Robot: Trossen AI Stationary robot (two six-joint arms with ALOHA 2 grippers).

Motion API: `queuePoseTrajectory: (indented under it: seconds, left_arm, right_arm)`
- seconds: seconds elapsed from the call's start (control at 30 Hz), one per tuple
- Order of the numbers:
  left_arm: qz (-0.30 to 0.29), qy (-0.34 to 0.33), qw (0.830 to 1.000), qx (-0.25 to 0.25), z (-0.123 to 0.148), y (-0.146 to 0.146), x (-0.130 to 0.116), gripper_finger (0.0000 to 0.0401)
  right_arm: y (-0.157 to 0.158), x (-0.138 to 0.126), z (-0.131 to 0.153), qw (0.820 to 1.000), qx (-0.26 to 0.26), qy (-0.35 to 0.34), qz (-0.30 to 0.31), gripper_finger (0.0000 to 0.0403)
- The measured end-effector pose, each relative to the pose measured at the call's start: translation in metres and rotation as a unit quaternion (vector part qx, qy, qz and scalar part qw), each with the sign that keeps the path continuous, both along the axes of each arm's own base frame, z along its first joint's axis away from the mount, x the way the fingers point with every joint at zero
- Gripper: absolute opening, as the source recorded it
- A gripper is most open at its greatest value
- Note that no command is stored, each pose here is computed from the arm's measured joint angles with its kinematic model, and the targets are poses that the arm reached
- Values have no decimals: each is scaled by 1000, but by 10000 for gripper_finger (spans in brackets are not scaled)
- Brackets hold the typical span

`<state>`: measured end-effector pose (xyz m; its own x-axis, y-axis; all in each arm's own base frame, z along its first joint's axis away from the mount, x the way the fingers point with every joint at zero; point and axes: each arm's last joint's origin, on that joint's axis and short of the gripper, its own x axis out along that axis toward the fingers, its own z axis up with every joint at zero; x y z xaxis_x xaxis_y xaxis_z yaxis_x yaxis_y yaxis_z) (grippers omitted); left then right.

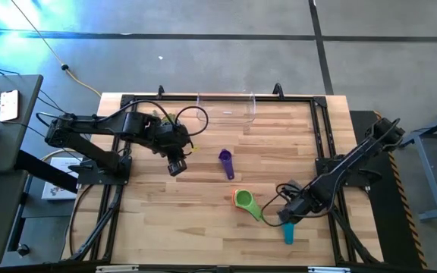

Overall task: Nest measuring cups in basket
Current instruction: Stack the light blue measuring cup on top of the green measuring cup

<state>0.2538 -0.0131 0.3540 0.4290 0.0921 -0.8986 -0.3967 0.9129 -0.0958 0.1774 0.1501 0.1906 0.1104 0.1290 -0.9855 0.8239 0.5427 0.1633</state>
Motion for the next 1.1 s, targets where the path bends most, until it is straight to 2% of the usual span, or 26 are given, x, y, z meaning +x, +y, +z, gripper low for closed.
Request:
queuePoseTrajectory:
  seconds: [0.17, 0.57, 0.67, 0.83, 1.1]
  left_arm:
    - [1, 0, 1000, 2, 0, 0, 0, 113]
    - [9, -3, 1000, -2, 0, 0, 0, 113]
    - [13, -3, 1000, -4, 0, 0, 0, 113]
    - [13, -3, 1000, -4, 0, 0, 0, 113]
    - [13, -3, 1000, -5, 0, 0, 0, 113]
  right_arm:
    - [9, 1, -12, 1000, 11, -4, 4, 110]
    - [13, 6, -34, 999, -20, 34, 6, 109]
    - [13, 6, -35, 999, -21, 35, 7, 89]
    - [13, 6, -35, 999, -19, 37, 5, 12]
    - [8, 9, -29, 999, 6, 45, 11, 5]
